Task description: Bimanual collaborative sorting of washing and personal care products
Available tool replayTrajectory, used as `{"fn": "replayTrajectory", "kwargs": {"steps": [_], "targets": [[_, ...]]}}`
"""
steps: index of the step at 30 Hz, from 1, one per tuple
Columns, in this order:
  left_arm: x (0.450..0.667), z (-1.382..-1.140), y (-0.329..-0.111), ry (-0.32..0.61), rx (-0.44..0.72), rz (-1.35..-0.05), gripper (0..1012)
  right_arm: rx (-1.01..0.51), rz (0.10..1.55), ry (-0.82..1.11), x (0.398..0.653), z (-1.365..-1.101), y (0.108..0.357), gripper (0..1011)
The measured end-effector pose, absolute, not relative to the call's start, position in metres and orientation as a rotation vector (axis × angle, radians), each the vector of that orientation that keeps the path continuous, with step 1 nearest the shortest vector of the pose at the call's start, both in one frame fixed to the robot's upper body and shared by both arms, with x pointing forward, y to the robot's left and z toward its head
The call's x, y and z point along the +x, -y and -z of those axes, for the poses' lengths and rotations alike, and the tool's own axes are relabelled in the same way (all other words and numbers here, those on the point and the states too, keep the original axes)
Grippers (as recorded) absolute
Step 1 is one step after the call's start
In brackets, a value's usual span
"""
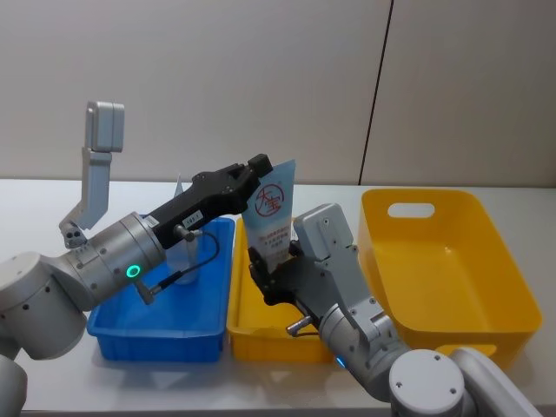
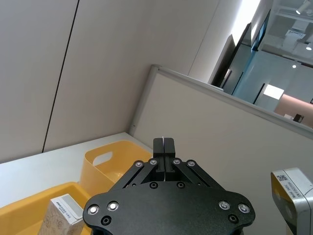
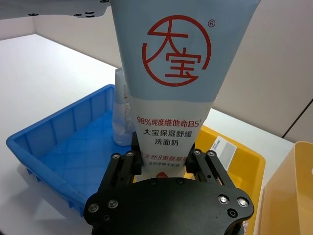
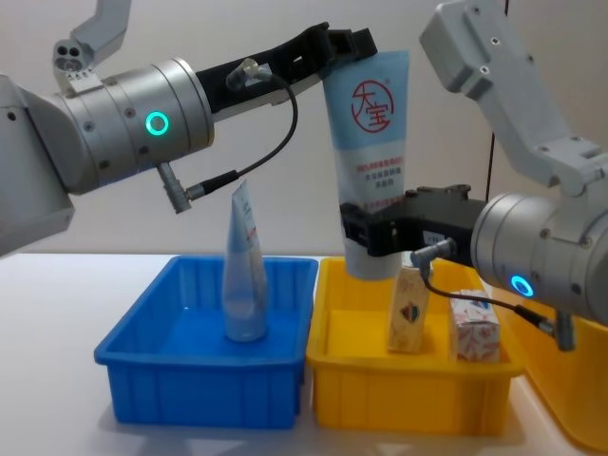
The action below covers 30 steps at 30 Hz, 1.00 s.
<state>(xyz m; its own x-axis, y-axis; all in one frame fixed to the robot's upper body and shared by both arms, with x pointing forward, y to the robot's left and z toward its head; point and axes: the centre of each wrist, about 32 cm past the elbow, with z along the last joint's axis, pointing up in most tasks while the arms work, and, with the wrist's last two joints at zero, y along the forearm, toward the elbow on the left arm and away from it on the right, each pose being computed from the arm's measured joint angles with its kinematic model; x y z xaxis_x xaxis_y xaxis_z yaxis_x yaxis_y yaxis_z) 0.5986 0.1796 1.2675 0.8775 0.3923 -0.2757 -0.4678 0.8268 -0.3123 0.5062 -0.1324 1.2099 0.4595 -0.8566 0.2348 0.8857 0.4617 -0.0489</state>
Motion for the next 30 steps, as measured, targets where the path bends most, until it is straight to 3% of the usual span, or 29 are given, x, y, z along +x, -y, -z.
{"fn": "replayTrajectory", "kwargs": {"steps": [10,19,30], "targets": [[0.5986,-1.2676,-0.1795,-0.204,-0.383,-0.46,2,-0.175,1.08,0.187,0.5065,-1.2097,0.1318,284],[0.5986,-1.2676,-0.1795,-0.204,-0.383,-0.46,243,-0.18,1.119,0.178,0.5061,-1.2104,0.1336,193],[0.5986,-1.2675,-0.1795,-0.204,-0.383,-0.46,597,-0.172,1.202,0.176,0.505,-1.2106,0.139,177]]}}
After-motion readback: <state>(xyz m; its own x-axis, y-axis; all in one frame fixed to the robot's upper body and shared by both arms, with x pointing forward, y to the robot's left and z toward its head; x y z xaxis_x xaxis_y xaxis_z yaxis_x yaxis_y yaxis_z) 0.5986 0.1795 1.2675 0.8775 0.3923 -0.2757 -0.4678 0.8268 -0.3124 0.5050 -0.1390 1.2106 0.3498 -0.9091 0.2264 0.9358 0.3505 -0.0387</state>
